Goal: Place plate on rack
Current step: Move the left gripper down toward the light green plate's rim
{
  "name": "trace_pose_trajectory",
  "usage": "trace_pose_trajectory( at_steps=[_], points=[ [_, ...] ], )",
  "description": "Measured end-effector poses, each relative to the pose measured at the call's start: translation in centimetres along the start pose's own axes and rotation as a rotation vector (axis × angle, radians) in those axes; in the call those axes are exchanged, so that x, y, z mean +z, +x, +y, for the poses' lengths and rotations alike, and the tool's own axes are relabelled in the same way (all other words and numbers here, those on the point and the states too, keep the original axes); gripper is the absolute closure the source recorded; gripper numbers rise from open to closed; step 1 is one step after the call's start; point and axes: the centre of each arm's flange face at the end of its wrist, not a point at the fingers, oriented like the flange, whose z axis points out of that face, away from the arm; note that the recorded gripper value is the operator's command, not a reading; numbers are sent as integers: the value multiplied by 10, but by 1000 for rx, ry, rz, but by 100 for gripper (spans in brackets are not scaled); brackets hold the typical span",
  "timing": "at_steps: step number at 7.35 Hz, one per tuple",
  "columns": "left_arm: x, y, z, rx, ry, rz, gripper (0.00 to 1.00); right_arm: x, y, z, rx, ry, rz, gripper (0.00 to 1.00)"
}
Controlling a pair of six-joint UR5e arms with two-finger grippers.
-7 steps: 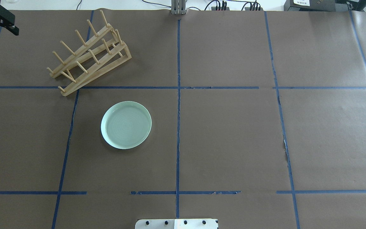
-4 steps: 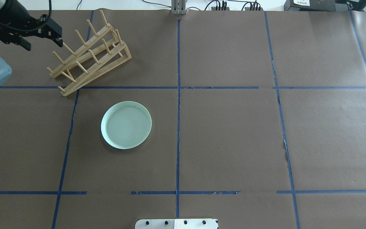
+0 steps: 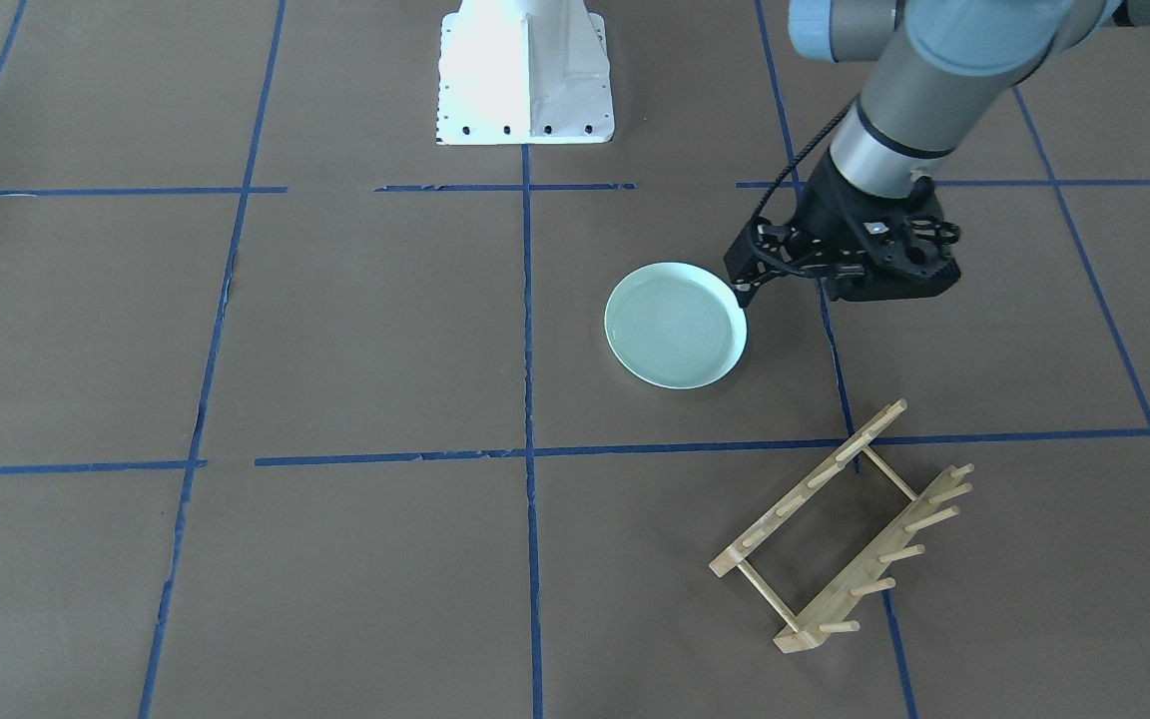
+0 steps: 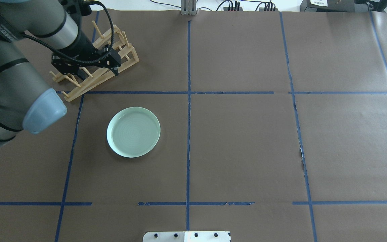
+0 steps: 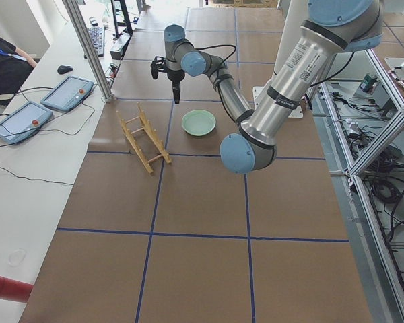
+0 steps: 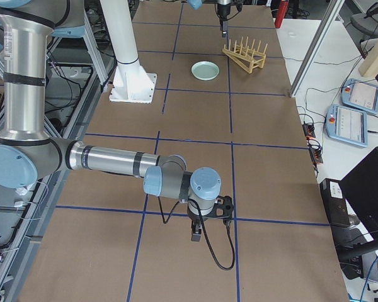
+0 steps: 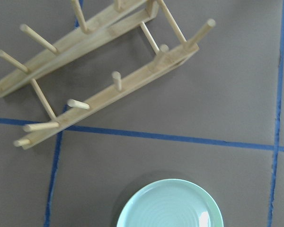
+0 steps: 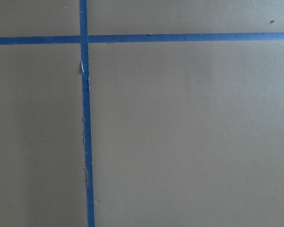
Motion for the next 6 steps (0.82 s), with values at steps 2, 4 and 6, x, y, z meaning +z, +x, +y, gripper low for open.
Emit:
trace_pose_trajectory(
  at_steps=[2, 4, 6],
  points=[
    [29, 37, 29, 37, 8, -26, 0, 0, 0, 0, 0, 0, 0, 0],
    [68, 56, 47, 64, 24, -81, 0, 0, 0, 0, 0, 0, 0, 0],
    [88, 69, 60, 69, 34, -94, 0, 0, 0, 0, 0, 0, 0, 0]
  ],
)
